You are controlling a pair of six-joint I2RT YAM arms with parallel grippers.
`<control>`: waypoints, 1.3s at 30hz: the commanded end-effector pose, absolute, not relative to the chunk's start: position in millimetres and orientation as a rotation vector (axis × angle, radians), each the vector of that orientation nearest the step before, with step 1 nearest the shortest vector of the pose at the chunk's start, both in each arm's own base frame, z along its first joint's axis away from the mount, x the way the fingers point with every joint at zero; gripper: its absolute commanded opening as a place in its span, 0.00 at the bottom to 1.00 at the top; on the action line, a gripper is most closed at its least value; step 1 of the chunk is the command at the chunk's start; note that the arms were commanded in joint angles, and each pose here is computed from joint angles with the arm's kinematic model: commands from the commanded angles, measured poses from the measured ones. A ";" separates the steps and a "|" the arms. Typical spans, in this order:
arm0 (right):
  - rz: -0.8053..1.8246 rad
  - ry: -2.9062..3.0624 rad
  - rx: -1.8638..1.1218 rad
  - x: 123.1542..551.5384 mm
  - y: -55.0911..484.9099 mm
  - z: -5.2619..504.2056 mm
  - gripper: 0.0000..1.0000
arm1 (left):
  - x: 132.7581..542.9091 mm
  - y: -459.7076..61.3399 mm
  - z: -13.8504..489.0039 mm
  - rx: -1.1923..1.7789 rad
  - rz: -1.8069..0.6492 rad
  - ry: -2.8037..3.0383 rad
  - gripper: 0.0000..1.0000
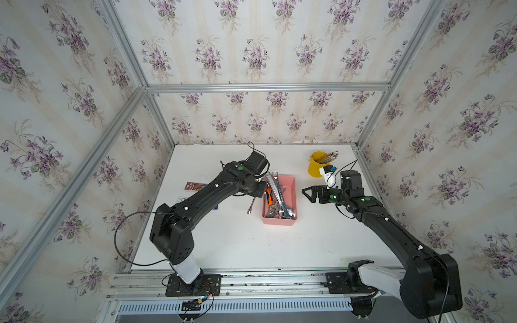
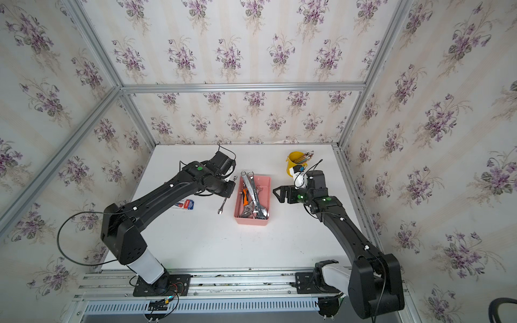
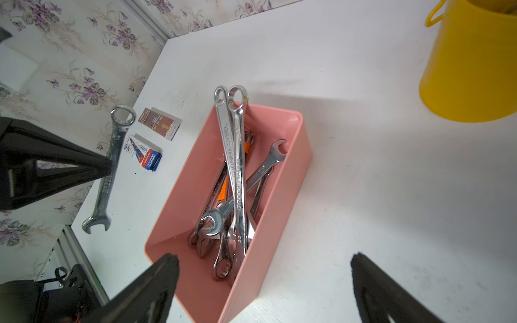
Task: Take out the wrench from the storage box
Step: Place the wrench at the center of the board.
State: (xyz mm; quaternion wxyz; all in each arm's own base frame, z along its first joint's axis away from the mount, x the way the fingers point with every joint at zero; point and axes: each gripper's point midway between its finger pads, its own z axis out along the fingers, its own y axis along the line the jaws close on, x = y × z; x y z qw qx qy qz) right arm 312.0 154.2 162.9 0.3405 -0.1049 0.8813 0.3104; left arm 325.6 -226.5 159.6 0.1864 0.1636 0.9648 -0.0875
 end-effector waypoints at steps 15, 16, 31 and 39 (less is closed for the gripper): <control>0.845 2.330 -0.245 312.6 170.6 155.8 1.00 | 348.8 -217.1 58.5 0.262 -0.657 2.831 0.06; 0.843 2.331 -0.243 312.2 170.3 155.4 1.00 | 350.1 -214.9 54.3 0.255 -0.653 2.839 0.07; 0.838 2.346 -0.204 312.1 167.8 150.0 1.00 | 347.1 -194.9 21.4 0.223 -0.594 2.937 0.28; 0.804 2.349 -0.206 314.2 164.6 155.2 1.00 | 351.5 -186.0 67.3 0.207 -0.499 2.864 0.38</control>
